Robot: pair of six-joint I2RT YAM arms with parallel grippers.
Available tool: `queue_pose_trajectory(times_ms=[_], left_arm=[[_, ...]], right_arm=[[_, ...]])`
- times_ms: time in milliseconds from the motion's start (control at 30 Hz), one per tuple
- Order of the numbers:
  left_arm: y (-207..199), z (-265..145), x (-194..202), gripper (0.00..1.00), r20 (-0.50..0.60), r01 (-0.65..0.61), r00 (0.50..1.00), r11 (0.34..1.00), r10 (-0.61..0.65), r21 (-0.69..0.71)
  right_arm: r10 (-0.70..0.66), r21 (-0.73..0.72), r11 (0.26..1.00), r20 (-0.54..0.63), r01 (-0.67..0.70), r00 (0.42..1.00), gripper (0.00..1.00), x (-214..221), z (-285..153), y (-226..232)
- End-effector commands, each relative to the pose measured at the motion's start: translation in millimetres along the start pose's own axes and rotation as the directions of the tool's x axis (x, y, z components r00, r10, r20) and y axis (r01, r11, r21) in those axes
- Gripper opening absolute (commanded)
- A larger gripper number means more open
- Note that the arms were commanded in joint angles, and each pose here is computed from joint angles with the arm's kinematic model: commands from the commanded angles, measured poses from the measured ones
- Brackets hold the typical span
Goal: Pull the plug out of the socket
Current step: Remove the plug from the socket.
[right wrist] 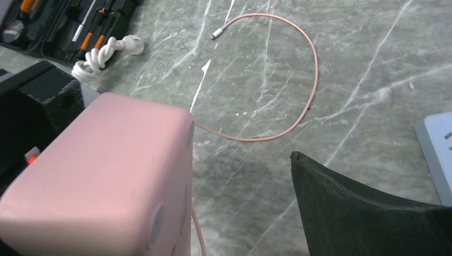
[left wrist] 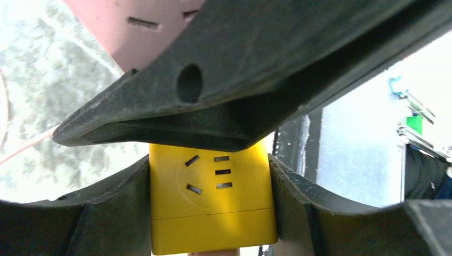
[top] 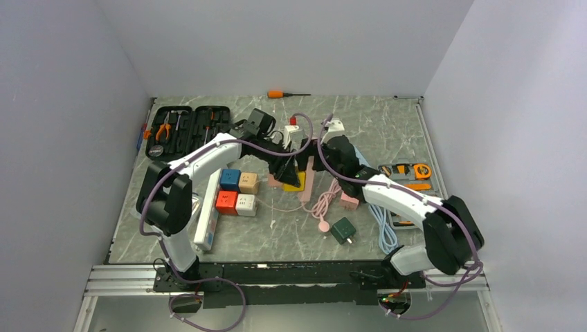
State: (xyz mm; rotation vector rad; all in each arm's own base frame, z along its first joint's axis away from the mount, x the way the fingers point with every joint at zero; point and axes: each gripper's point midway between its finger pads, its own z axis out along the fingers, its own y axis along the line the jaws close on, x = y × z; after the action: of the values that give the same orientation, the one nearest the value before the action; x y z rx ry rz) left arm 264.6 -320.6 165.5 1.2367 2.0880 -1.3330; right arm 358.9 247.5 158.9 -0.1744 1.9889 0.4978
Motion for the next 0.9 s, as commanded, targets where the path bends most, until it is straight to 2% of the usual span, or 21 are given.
queue_pose_trajectory(times_ms=[0, 200, 367, 600, 667, 867], left_arm=[[-71, -23, -36, 0.00, 0.111, -0.098, 0.991, 0.972, 0.075, 0.213], [-56, -24, -45, 0.00, 0.130, -0.105, 0.988, 0.984, 0.087, 0.142], [-28, -24, -53, 0.00, 0.136, -0.091, 0.987, 0.996, 0.089, 0.014], [-1, -27, -64, 0.00, 0.140, -0.077, 0.986, 0.990, 0.093, -0.114], [2, -31, -71, 0.00, 0.164, -0.071, 0.982, 0.990, 0.090, -0.120], [1, -33, -83, 0.00, 0.192, -0.062, 0.978, 0.994, 0.079, -0.095]], right_arm=[[0.031, 0.087, 0.996, 0.040, -0.034, 0.999, 1.00, -9, -32, -29], [0.140, 0.056, 0.987, 0.134, -0.148, 0.981, 0.95, -13, -87, -33], [0.199, -0.005, 0.980, 0.135, -0.200, 0.971, 0.94, -2, -111, -28], [0.171, -0.056, 0.984, 0.065, -0.168, 0.983, 0.96, 22, -118, -14], [0.159, -0.067, 0.985, 0.041, -0.156, 0.986, 0.94, 37, -117, -9], [0.127, -0.144, 0.982, 0.031, -0.122, 0.991, 0.88, 45, -100, 22]])
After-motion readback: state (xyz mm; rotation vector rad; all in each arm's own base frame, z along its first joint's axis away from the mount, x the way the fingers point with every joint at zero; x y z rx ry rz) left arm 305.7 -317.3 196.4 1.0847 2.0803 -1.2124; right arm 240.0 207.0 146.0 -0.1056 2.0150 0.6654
